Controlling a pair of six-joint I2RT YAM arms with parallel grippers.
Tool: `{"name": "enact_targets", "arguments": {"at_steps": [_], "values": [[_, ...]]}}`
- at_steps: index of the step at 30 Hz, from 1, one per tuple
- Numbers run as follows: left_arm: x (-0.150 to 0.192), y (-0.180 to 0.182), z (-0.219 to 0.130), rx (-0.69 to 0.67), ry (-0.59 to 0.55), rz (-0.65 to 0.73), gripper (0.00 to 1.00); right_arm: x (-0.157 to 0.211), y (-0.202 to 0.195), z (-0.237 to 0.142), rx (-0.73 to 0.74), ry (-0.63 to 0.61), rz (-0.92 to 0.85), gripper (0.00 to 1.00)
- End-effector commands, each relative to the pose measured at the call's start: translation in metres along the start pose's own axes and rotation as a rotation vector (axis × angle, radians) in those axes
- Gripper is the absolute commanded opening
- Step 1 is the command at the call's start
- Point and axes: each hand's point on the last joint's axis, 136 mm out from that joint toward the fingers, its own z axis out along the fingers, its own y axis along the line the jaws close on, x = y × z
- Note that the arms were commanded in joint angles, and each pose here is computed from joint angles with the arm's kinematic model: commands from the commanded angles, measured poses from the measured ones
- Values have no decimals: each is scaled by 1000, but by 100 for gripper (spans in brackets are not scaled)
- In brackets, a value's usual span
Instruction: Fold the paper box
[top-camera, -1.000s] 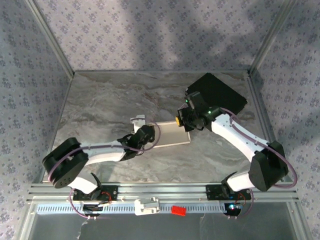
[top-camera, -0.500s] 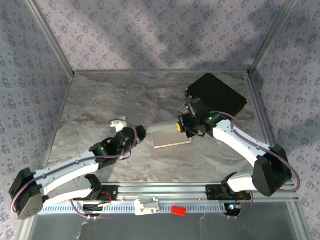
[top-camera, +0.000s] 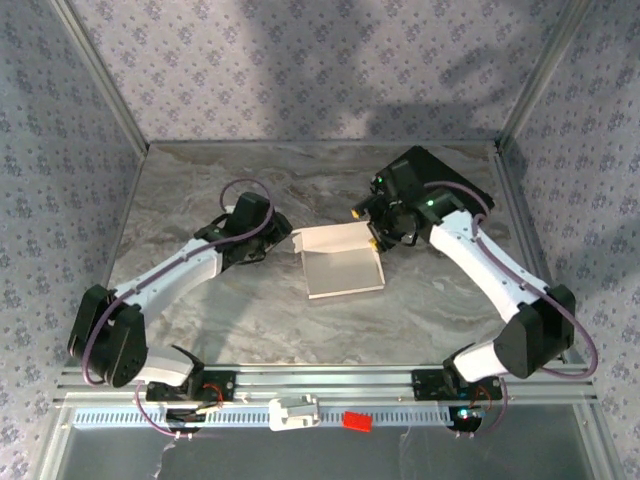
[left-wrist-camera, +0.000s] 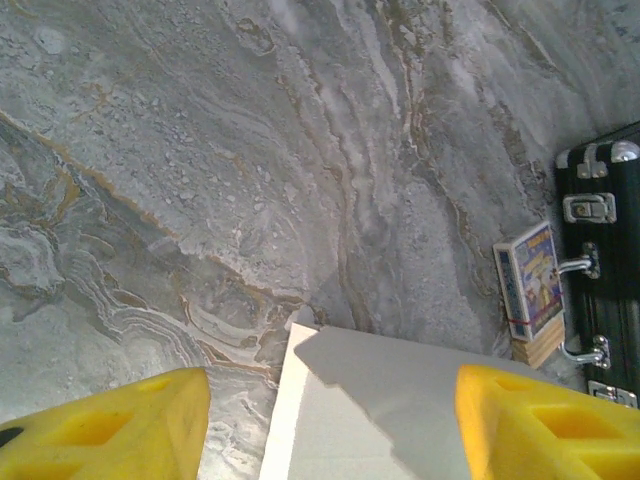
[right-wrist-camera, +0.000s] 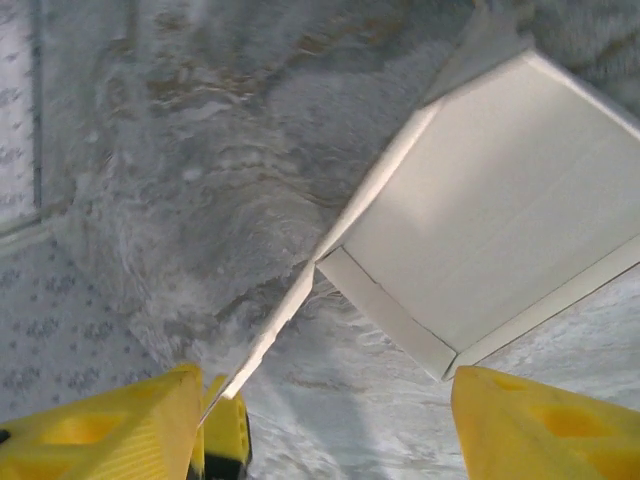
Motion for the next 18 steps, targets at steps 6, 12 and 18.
{"name": "enact_targets", "arguments": {"at_steps": [6, 12, 18], "values": [[-19, -10, -4, 3, 48, -36, 67, -62, -34, -42, 98, -59, -224, 72], [-29, -28, 13, -18, 114, -109, 68, -126, -30, -1, 70, -14, -175, 71], [-14, -39, 33, -53, 225, -228, 69, -123, -29, 47, 95, 159, -84, 70]]}}
